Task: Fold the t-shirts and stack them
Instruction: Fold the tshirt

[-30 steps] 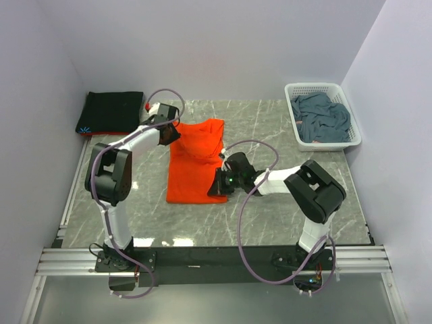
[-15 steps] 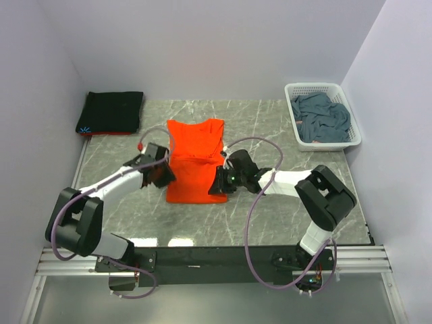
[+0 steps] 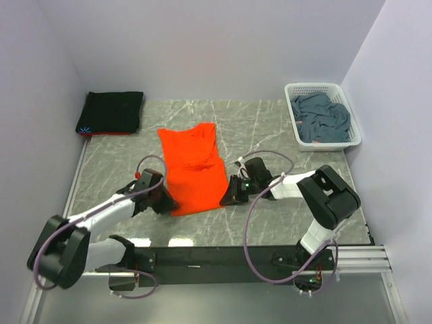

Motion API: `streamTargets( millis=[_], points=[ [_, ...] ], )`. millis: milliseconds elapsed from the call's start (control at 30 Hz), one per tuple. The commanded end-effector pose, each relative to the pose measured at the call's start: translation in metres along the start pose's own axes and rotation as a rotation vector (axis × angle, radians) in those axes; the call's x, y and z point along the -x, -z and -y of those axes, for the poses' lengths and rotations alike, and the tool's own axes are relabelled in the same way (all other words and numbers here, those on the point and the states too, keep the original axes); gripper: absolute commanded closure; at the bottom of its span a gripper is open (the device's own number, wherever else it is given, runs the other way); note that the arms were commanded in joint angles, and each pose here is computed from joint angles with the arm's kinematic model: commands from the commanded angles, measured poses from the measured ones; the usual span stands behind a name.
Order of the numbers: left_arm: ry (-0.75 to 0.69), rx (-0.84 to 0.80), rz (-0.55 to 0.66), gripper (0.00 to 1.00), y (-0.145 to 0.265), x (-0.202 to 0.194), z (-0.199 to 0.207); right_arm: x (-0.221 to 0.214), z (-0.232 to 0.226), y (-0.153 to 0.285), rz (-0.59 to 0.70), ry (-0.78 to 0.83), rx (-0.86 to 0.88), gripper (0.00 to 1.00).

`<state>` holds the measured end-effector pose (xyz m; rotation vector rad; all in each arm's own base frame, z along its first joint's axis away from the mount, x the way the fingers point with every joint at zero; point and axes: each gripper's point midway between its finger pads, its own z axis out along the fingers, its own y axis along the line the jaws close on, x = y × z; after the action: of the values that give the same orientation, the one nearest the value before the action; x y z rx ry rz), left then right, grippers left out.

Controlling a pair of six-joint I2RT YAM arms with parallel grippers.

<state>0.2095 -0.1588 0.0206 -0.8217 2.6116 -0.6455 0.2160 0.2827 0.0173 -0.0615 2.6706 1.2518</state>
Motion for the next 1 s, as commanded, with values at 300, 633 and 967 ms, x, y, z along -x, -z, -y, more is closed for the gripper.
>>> streamTargets(
  millis=[300, 633, 967],
  points=[
    [-0.057, -0.104, 0.063, 0.63, 0.049, 0.008, 0.026, 0.001, -0.054, 0.033, 0.001, 0.130, 0.194, 0.79],
    [0.030, 0.013, -0.071, 0.77, 0.010, -0.027, -0.024, -0.012, 0.015, 0.001, -0.050, -0.084, 0.186, 0.81],
    [0.010, 0.109, 0.105, 0.59, 0.055, 0.004, -0.030, 0.017, -0.003, 0.050, 0.091, 0.069, 0.027, 0.75]
  ],
)
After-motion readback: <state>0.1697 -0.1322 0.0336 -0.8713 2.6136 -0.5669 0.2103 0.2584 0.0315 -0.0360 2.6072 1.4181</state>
